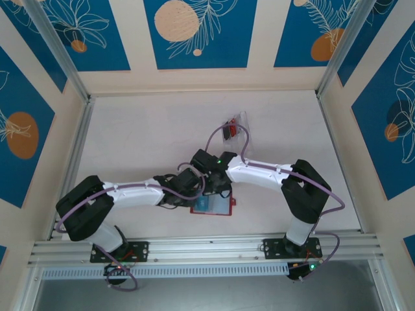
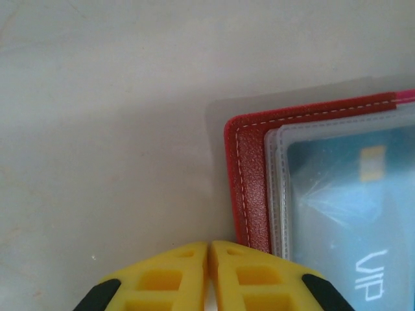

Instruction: Put the credit cards into the card holder

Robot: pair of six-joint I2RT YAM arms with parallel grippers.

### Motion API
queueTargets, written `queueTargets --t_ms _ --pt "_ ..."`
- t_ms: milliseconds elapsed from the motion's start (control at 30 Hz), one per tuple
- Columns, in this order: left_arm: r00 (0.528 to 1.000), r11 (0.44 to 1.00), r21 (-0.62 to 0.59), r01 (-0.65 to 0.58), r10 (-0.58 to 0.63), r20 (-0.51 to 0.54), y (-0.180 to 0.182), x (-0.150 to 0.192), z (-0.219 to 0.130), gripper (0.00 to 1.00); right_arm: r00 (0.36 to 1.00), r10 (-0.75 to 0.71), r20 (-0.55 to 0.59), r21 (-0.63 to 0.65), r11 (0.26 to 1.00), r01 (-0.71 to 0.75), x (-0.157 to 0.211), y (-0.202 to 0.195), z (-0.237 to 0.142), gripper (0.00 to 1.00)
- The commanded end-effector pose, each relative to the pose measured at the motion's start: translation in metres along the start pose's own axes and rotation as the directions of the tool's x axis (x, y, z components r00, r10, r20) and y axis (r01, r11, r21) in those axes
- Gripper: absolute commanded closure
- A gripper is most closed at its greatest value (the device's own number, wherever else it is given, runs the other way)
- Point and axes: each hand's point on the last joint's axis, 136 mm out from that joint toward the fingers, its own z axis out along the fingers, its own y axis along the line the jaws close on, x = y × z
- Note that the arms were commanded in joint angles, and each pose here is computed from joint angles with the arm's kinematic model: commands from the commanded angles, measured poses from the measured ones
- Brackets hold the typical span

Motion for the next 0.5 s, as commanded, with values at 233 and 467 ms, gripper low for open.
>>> queueTargets --t_ms 233,467 --pt "1.000 0.971 0.241 -0.009 0.005 0.016 -0.057 0.001 0.016 0.89 0.993 0.064 -0.102 -0.244 0.966 -0.087 0.002 0.049 0.009 0.87" --pt "0.999 0.978 0.209 0.021 -0.027 0.026 -0.040 0.009 0.010 0.86 0.993 0.063 -0.100 -0.339 0.936 -0.094 -0.008 0.059 0.002 0.71"
